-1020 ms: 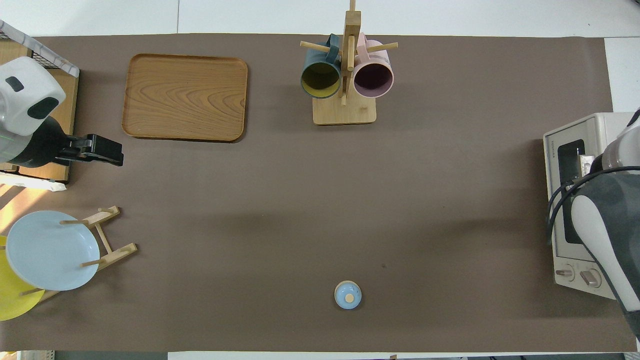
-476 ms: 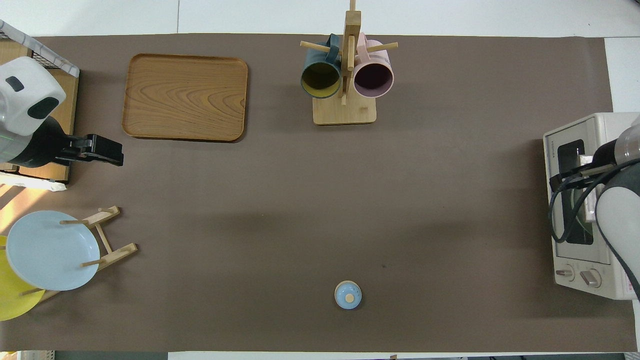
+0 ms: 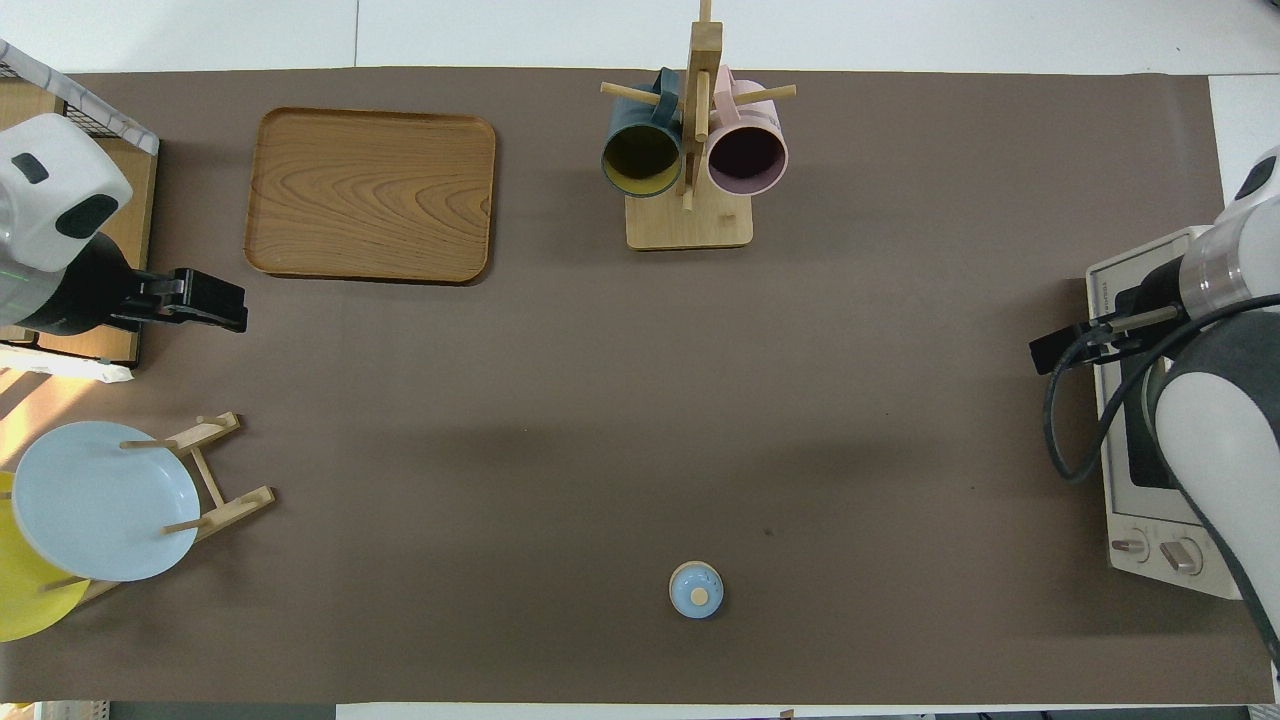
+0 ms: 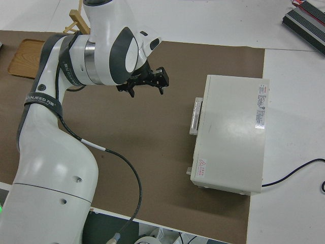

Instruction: Put corn in oven

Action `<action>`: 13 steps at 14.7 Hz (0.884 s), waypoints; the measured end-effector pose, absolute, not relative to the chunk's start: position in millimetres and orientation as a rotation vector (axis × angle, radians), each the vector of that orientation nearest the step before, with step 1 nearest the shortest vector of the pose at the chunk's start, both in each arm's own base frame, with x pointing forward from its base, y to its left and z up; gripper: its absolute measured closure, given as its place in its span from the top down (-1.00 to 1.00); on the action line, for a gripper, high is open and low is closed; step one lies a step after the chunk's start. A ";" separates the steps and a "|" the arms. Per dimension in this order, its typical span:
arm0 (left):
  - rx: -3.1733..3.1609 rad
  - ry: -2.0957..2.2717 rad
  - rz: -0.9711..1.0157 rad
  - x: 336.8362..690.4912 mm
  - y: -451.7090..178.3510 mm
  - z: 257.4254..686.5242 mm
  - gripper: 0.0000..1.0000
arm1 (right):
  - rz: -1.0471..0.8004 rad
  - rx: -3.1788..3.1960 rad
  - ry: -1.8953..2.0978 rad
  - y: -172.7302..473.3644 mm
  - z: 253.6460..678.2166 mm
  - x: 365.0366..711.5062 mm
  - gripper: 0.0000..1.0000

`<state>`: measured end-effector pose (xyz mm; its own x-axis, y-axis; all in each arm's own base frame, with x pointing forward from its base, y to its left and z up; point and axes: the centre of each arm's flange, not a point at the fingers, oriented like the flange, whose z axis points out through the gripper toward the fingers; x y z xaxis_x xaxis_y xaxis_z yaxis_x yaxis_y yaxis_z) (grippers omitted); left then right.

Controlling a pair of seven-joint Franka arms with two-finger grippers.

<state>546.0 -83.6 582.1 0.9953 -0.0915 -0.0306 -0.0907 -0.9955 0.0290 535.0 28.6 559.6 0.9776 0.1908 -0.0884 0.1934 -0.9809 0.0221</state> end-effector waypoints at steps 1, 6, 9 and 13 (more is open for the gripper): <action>3.110 -0.142 -0.050 546.0 -83.6 582.1 1.00 | -0.132 3.095 0.277 31.3 561.2 536.0 1.00; 3.110 -0.142 -0.050 546.0 -83.6 582.1 1.00 | -0.137 3.100 0.247 36.2 567.3 541.9 1.00; 3.110 -0.142 -0.050 546.0 -83.6 582.1 1.00 | -0.142 3.101 0.241 38.3 566.9 544.6 1.00; 3.110 -0.142 -0.050 546.0 -83.6 582.1 1.00 | -0.136 3.101 0.231 43.3 569.2 544.8 1.00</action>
